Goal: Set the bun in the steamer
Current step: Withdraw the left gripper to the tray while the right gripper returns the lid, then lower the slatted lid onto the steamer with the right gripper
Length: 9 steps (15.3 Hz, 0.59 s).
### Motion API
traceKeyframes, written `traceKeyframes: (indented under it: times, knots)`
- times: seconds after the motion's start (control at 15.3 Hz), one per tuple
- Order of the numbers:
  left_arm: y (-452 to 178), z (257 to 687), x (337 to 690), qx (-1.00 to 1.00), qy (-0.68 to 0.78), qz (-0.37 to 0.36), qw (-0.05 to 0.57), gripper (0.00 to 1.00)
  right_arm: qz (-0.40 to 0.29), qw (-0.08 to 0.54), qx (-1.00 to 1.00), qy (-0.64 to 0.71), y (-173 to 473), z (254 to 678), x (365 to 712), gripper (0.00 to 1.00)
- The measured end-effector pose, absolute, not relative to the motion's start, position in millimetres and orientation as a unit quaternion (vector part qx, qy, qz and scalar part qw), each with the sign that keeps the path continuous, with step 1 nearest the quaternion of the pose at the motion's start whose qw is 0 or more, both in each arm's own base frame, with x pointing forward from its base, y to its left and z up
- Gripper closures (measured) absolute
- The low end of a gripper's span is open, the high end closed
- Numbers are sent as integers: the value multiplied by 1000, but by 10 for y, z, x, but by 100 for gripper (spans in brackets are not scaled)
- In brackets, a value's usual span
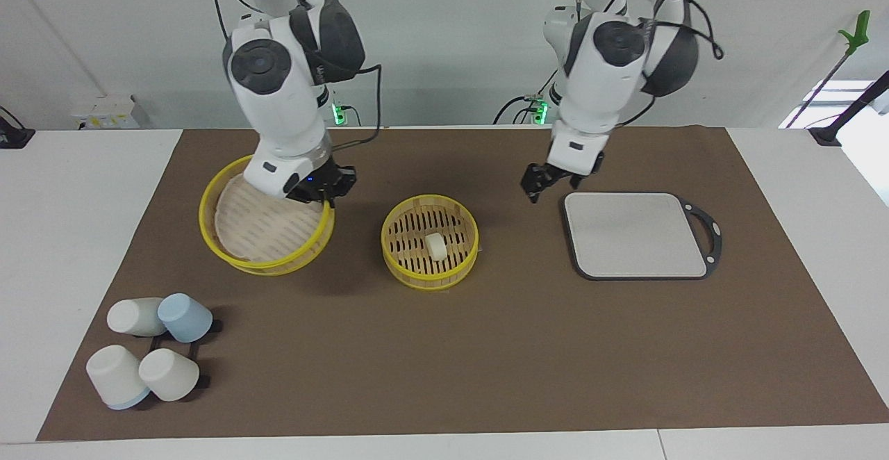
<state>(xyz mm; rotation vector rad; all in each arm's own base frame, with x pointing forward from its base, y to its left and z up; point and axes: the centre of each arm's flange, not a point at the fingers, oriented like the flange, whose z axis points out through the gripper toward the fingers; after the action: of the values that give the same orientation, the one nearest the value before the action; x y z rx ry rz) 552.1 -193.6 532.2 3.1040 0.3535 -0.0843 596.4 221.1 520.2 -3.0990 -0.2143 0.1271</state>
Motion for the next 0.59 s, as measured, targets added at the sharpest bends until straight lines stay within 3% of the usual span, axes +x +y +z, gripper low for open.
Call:
traceKeyframes:
  times: [0.2,0.33,0.59]
  knots:
    - [-971,5535,5577,997,62,-39,12,0,-16,46,-998,-38,3376,5098,5658,92]
    - [-547,5613,5560,999,24,-43,16,0,-34,66,-997,-21,3953,4811,5505,92]
    - [-212,5747,5459,999,-14,-48,15,0,-40,61,-997,-15,4352,4146,5486,92]
